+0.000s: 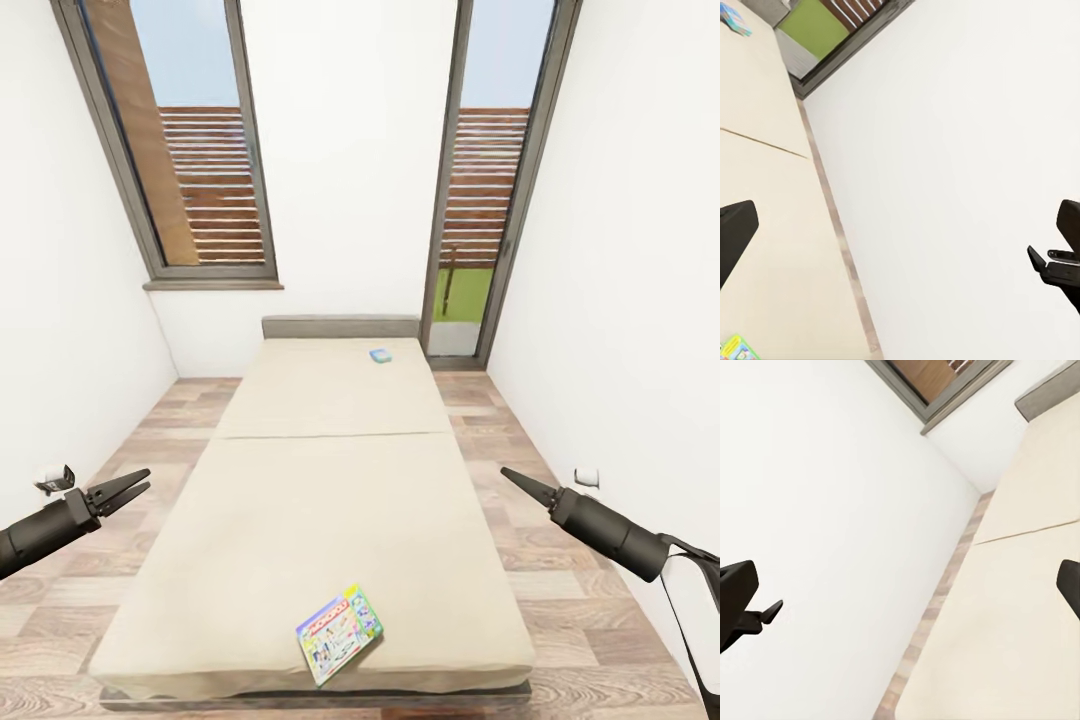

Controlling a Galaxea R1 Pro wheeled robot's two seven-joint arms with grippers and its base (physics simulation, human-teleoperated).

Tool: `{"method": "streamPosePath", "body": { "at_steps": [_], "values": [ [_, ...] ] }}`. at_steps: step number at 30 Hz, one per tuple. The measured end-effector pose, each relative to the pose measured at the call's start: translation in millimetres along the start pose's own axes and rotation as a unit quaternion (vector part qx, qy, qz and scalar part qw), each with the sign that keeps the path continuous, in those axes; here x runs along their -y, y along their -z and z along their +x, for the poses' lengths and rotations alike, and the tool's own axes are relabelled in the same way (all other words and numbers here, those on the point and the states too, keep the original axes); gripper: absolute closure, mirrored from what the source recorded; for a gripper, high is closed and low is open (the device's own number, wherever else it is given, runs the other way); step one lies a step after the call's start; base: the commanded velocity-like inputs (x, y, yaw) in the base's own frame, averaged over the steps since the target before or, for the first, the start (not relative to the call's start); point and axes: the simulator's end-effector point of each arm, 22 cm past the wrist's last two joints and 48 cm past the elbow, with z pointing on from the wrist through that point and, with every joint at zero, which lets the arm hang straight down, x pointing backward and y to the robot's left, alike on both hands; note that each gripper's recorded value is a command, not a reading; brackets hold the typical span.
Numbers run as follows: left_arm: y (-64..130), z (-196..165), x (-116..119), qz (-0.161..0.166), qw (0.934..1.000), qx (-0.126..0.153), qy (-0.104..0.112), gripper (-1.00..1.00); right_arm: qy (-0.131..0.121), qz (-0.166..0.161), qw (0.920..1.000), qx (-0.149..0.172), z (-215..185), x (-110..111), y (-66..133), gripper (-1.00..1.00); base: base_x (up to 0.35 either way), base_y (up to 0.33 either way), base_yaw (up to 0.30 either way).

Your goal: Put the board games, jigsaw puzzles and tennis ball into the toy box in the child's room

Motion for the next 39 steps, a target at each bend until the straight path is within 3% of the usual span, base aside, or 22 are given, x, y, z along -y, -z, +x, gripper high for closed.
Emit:
{"method": "streamPosePath", "body": {
  "at_steps": [39],
  "values": [
    [8.5,-15,29,0.018,0.9995,0.016,-0.021,-1.00,0.023,-0.016,0.9995,0.016,-18,-28,7.1,-1.00,0.000,0.073,0.043]
  ]
}}
